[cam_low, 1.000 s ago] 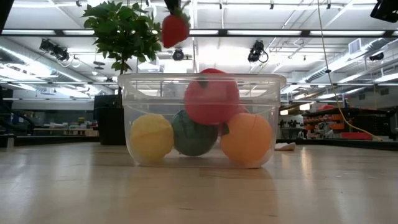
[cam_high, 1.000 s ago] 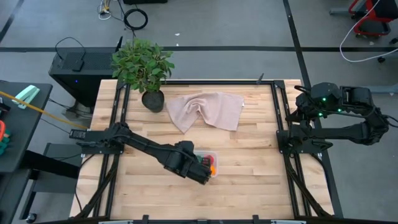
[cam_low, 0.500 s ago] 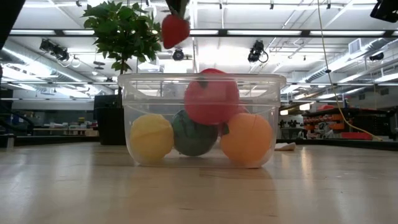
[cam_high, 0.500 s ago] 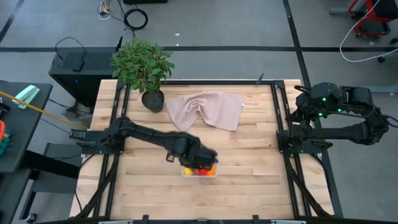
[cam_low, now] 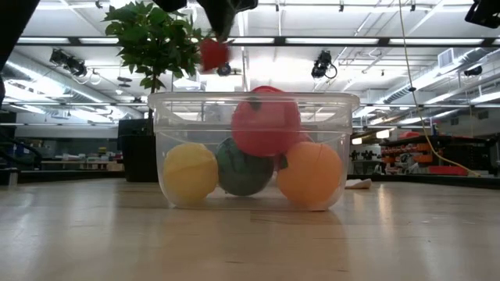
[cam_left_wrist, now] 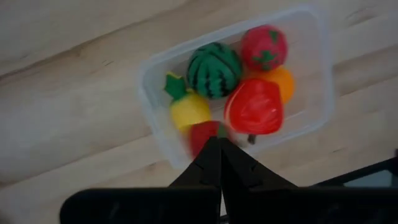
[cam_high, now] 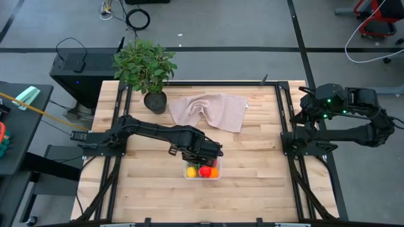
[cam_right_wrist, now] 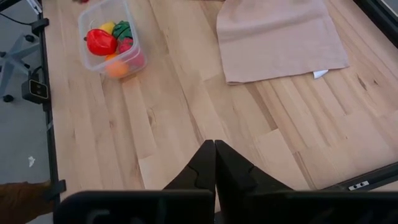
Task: Pick and placing Produce into tupperware
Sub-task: Put the strawberry into the transparent bin
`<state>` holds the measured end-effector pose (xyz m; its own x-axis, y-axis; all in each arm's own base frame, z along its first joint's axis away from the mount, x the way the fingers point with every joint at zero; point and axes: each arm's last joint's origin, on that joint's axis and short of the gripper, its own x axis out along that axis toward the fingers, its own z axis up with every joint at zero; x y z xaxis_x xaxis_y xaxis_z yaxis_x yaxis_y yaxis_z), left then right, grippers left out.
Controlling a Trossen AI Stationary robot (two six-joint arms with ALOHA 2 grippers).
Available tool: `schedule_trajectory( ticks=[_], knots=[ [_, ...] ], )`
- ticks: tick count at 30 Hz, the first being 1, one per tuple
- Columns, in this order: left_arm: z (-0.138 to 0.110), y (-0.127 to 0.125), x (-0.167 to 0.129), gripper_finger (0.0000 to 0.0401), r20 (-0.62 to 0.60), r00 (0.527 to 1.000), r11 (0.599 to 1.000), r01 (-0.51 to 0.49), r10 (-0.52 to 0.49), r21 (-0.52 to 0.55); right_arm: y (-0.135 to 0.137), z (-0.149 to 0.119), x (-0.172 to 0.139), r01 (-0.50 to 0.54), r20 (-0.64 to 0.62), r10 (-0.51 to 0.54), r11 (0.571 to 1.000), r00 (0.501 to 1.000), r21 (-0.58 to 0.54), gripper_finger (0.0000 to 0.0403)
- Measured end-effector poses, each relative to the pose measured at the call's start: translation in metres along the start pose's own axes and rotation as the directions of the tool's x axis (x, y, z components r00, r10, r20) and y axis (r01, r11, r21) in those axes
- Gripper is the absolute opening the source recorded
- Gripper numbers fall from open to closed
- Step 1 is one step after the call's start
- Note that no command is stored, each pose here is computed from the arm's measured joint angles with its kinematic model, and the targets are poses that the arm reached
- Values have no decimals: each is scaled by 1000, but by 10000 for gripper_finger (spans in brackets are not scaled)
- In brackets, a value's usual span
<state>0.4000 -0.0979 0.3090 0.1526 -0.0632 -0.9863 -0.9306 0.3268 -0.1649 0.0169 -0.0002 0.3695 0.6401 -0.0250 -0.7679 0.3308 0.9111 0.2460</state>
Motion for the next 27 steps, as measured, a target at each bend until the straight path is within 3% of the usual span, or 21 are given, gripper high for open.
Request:
schedule_trajectory(
  ticks=[27],
  knots=[
    [1, -1, 0, 0, 45, 999, 1000, 10, -9, -2, 0, 0, 0, 0, 0, 0, 1000, 1000, -3, 7]
  ],
)
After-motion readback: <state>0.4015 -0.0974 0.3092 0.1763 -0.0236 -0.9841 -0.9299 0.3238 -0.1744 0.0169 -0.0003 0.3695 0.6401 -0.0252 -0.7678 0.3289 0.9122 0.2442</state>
